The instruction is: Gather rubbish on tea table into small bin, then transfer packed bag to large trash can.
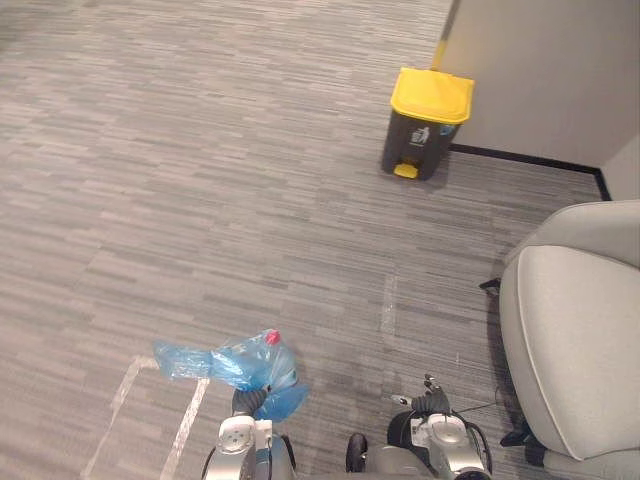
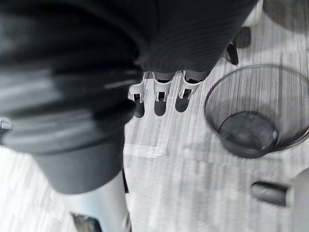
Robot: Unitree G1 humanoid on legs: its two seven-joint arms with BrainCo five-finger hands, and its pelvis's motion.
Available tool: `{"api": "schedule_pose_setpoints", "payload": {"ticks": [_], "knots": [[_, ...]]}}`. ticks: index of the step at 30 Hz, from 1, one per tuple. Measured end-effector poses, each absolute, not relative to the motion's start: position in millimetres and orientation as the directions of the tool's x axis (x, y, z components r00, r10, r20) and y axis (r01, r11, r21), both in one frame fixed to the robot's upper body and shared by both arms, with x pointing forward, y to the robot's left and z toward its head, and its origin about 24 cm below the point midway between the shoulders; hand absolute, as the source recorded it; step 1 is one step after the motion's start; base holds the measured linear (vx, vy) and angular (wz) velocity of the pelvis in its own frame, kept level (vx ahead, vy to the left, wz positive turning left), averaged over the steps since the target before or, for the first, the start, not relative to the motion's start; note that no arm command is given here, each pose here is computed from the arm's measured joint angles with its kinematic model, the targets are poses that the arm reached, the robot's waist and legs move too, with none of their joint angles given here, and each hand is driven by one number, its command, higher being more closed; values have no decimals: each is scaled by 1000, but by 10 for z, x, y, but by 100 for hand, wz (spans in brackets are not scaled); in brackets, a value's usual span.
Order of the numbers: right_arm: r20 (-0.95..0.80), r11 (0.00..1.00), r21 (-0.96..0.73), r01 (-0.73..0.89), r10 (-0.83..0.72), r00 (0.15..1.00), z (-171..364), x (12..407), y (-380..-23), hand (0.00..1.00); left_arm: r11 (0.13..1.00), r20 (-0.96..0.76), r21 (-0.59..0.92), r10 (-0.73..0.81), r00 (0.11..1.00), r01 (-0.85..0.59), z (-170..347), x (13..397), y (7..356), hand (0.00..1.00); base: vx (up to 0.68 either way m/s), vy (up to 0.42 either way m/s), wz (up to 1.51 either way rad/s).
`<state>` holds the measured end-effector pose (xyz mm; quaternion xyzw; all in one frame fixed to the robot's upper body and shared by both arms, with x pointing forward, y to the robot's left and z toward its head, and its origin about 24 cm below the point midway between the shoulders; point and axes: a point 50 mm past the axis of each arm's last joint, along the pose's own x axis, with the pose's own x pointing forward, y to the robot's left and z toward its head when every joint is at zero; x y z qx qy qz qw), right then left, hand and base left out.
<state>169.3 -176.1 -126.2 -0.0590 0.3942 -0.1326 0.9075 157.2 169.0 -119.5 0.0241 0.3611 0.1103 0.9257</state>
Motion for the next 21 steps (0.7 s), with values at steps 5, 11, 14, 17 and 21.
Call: {"api": "schedule_pose_setpoints", "payload": {"ticks": [5, 11, 14, 17, 21], "knots": [[-739, 952, -236, 193, -305, 600, -1349, 1544, -1819, 0, 975, -660, 128, 219, 719, -180, -1188, 1640, 1688, 100, 391, 310, -38], [-751, 961, -213, 177, -277, 600, -1369, 1517, -1707, 0, 976, -661, 167, 214, 719, -137, -1189, 1591, 1751, 100, 379, 168, -37], [-730, 961, -208, 184, -278, 624, -1323, 1580, -1702, 0, 974, -657, 177, 222, 721, -139, -1179, 1604, 1783, 100, 343, -7, -24], [-715, 962, -220, 163, -273, 643, -1293, 1655, -1718, 0, 971, -662, 200, 234, 712, -133, -1188, 1617, 1854, 100, 448, -150, -6], [-716, 950, -267, 159, -306, 628, -1303, 1646, -1884, 0, 972, -689, 205, 228, 688, -117, -1244, 1623, 1853, 100, 466, -187, 7]]}}
